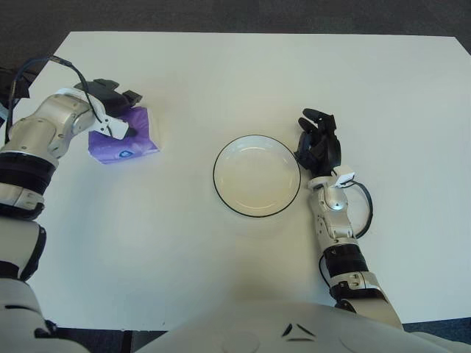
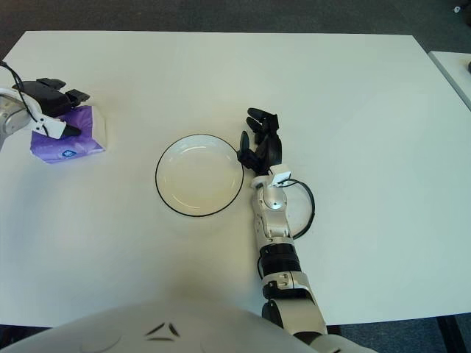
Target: Put the tissue paper into the plate.
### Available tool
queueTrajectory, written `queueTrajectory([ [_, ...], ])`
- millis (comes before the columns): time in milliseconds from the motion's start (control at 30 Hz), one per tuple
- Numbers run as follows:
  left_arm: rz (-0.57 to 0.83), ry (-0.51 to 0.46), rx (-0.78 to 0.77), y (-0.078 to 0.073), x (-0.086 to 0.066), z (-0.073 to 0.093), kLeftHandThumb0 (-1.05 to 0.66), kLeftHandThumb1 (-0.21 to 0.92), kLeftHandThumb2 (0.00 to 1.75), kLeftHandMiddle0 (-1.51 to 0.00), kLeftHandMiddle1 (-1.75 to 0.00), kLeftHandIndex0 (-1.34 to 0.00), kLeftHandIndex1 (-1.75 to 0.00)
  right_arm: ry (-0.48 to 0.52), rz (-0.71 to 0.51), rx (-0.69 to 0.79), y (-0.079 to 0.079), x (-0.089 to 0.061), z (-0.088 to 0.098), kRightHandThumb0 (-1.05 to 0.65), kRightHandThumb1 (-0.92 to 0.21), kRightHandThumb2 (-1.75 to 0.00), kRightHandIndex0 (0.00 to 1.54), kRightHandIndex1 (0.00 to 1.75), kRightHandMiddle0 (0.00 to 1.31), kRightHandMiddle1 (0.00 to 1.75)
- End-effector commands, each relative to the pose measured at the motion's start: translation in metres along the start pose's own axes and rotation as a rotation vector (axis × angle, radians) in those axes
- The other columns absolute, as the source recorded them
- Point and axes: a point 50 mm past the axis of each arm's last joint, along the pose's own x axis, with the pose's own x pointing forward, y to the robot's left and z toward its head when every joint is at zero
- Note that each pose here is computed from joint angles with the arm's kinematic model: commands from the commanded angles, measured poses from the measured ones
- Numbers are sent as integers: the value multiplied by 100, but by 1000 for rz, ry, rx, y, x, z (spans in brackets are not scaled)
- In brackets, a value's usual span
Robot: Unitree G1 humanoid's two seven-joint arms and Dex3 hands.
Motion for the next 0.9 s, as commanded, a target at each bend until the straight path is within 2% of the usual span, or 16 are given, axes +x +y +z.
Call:
queueTrajectory([
  [0,-160,-55,12,-20,3,8,-102,92,49,-18,-4,0,-29,267,-83,17,-16,-36,-47,-45,-70,-88,27,82,2,122],
  [467,-270,-151,-115,-12,-5,8,-93,92,37,-16,-2,0,-24,273,-82,9,-16,-36,-47,-45,-71,-88,27,82,0,122],
  [633,-245,-163,-144,-5,-15,2,-89,92,29,-16,-2,0,-25,273,-80,7,-16,-36,-47,-46,-72,-88,26,81,0,122],
  [867,-234,-192,-156,9,-33,-4,-87,92,31,-17,-2,0,-25,275,-77,7,-15,-36,-48,-47,-73,-87,26,81,1,122],
])
